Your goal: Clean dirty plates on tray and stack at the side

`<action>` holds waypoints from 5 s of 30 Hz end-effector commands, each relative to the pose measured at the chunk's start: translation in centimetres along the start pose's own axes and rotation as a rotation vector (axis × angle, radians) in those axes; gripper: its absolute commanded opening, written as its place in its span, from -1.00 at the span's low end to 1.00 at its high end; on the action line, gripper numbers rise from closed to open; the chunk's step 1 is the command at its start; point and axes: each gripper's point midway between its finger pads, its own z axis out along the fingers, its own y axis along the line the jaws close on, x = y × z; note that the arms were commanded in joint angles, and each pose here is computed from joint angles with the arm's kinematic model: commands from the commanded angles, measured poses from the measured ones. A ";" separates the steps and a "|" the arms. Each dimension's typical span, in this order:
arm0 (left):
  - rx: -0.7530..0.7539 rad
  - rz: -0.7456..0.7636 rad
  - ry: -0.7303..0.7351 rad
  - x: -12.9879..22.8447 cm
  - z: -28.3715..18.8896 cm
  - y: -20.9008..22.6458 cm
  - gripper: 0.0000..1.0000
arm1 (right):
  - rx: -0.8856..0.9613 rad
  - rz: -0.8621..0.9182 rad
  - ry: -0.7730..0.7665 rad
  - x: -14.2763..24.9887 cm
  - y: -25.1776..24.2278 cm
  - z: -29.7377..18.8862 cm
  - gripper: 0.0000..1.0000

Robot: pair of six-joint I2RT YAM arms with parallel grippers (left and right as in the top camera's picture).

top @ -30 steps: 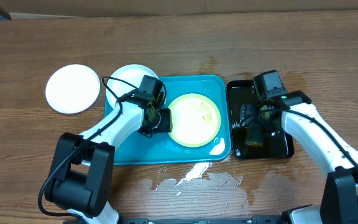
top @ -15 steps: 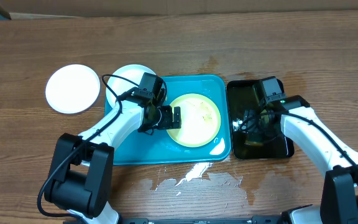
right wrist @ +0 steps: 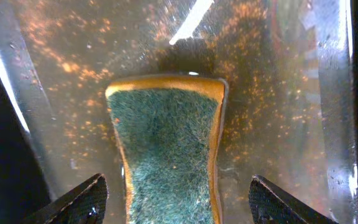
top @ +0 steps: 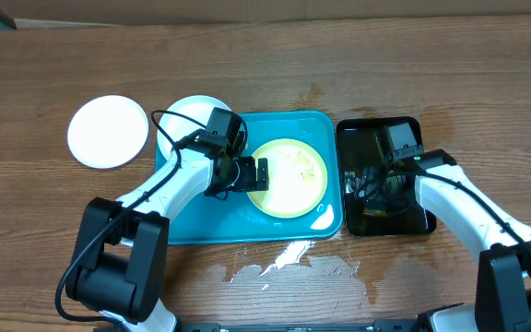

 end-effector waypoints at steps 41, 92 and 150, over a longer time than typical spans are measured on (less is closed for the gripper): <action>-0.011 -0.019 0.049 1.2 0.8 0.7 -0.54 | -0.019 0.012 -0.029 -0.3 0.2 0.0 0.92; -0.017 -0.030 0.043 1.1 0.8 0.8 -0.92 | -0.521 -0.227 0.005 -3.1 10.4 -10.6 -0.92; -0.013 -0.037 0.045 1.1 0.8 0.7 -0.86 | -0.260 -0.675 0.043 5.2 17.0 -0.3 0.15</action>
